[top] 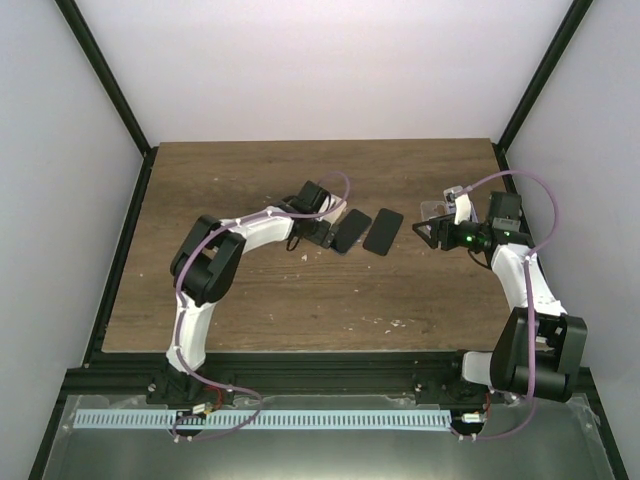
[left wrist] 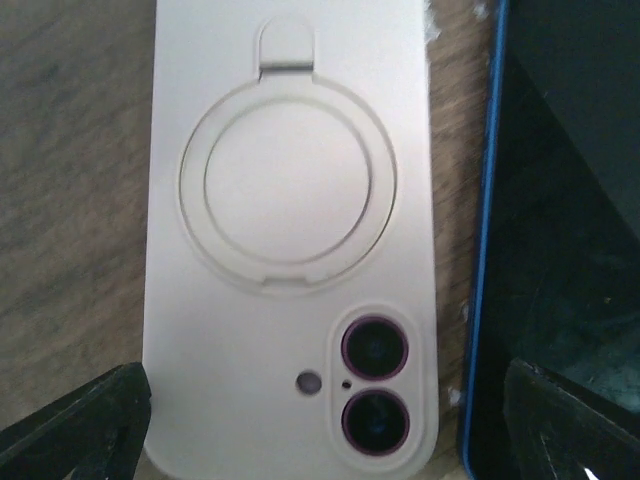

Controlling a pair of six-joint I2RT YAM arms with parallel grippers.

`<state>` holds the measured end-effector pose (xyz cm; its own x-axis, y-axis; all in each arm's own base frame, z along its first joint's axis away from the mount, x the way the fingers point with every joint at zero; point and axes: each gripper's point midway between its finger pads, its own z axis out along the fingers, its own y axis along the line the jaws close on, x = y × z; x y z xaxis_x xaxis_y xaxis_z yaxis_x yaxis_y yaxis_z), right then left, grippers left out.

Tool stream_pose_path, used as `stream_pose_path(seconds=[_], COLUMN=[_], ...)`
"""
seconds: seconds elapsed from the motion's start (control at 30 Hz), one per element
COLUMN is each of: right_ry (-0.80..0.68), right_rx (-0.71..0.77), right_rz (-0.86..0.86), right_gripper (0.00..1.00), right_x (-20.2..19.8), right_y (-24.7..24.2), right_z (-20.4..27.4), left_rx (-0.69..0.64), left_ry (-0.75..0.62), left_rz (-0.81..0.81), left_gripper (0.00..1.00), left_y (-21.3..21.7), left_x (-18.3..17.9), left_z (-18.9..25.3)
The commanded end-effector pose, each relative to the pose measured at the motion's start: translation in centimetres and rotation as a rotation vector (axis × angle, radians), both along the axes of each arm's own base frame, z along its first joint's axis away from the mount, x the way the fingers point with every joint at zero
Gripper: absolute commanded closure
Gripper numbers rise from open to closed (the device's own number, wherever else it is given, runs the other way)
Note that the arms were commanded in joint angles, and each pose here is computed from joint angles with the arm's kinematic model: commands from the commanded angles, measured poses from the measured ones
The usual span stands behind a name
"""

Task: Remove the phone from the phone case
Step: Place the phone at the center of the board, then pick up the phone at the center of the board.

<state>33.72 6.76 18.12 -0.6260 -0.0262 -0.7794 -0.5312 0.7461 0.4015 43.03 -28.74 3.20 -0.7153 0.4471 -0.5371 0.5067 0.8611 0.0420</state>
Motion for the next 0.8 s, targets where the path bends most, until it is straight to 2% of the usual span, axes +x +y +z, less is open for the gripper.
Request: stream_pose_path(seconds=[0.0, 0.27, 0.53, 0.77], right_ry=[-0.052, -0.045, -0.033, -0.023], right_rx=[-0.008, -0.007, 0.0, 0.006], right_rz=[0.015, 0.014, 0.017, 0.019], right_gripper=[0.34, 0.34, 0.34, 0.34], right_x=[0.6, 0.7, 0.7, 0.8], right_y=[0.0, 0.0, 0.0, 0.0], right_z=[1.9, 1.6, 1.4, 1.2], left_rx=[0.013, 0.039, 0.096, 0.082], left_ry=[0.026, -0.001, -0.01, 0.02], left_rz=[-0.025, 0.045, 0.087, 0.038], left_gripper=[0.02, 0.12, 0.08, 0.05], left_y=[-0.6, 1.1, 3.4, 2.6], left_x=[0.4, 2.4, 3.4, 2.9], left_z=[-1.4, -1.8, -2.7, -3.4])
